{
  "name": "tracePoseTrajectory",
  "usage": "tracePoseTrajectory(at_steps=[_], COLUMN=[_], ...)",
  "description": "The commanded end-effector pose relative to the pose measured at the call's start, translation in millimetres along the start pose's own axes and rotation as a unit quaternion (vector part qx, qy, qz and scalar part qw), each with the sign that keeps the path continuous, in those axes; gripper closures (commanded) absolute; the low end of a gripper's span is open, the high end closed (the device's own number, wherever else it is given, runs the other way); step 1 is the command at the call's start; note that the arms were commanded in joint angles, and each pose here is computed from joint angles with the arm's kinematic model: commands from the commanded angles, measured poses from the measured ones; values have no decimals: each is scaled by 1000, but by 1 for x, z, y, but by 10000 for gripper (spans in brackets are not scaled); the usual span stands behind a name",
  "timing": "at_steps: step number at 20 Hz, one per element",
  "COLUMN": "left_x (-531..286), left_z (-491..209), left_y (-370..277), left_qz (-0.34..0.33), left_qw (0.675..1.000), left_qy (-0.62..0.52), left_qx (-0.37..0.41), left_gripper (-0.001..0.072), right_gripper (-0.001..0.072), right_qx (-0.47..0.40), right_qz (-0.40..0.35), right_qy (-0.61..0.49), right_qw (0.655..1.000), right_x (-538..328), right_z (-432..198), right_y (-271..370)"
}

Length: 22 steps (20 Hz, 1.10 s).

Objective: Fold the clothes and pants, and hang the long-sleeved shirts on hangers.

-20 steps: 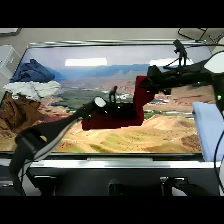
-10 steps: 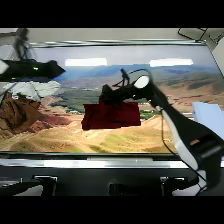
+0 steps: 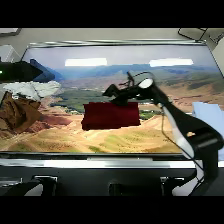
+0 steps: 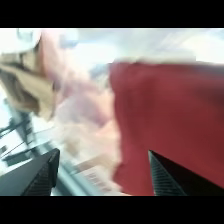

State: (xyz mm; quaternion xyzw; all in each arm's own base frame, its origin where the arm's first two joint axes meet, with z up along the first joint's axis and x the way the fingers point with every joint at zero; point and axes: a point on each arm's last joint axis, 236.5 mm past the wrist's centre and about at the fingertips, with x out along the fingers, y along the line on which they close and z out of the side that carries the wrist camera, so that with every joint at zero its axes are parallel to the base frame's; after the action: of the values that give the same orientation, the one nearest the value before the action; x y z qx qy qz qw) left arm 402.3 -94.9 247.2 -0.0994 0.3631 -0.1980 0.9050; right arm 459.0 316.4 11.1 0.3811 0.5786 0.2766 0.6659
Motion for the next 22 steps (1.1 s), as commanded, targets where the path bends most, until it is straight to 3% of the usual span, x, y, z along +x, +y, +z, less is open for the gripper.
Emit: tracePoseTrajectory(at_steps=[1,3,5,11,15,16,18,22], left_x=[-5,-5,-4,-4,-4,-4,-4,-4], left_z=[-4,-4,-4,-4,-4,-4,-4,-4], left_y=[6,6,6,5,5,5,5,5], left_qz=[16,16,15,14,14,14,14,14], left_qw=[1000,1000,1000,1000,1000,1000,1000,1000], left_qy=[7,7,8,8,7,7,7,7], left_qx=[10,9,9,-4,-10,-10,-10,-10], left_gripper=[681,681,681,681,681,681,681,681], right_gripper=[63,65,91,126,188,290,674,675], right_qx=[20,74,119,91,99,99,82,18], right_qz=[-153,-255,-275,-98,-36,-35,-23,17], right_qy=[-2,28,49,78,79,78,83,50], right_qw=[988,964,953,988,991,991,993,998], right_x=[-118,-175,-185,-94,-64,-61,-62,-130], right_z=[24,10,-10,-23,-21,-20,-20,23], right_y=[-98,-168,-202,-181,-161,-159,-150,-110])
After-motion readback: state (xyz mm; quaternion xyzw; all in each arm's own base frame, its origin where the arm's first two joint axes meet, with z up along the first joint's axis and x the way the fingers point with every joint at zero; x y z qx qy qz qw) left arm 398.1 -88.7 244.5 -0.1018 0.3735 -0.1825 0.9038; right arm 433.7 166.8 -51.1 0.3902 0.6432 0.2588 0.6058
